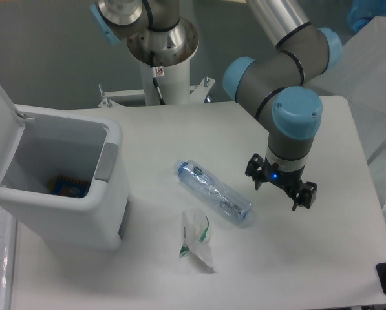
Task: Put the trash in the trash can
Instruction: 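Move the open gripper toward the clear plastic bottle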
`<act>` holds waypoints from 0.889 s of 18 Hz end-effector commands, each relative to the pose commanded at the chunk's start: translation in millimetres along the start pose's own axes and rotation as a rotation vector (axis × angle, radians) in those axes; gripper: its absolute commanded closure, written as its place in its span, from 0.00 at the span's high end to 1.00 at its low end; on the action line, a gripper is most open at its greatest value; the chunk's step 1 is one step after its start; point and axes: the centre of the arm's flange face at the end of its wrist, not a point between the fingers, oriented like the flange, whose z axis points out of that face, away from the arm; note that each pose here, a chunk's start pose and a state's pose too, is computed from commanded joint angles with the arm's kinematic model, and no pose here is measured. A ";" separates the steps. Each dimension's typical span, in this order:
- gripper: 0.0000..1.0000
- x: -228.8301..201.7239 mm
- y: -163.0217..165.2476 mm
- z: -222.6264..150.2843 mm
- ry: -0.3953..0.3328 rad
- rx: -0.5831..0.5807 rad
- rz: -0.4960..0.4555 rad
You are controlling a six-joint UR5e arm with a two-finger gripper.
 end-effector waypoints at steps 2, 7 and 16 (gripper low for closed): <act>1.00 -0.1 0.0 -0.2 -0.001 0.001 0.000; 1.00 2.1 0.6 2.2 0.005 0.000 0.000; 1.00 17.5 0.9 23.6 -0.035 0.023 -0.006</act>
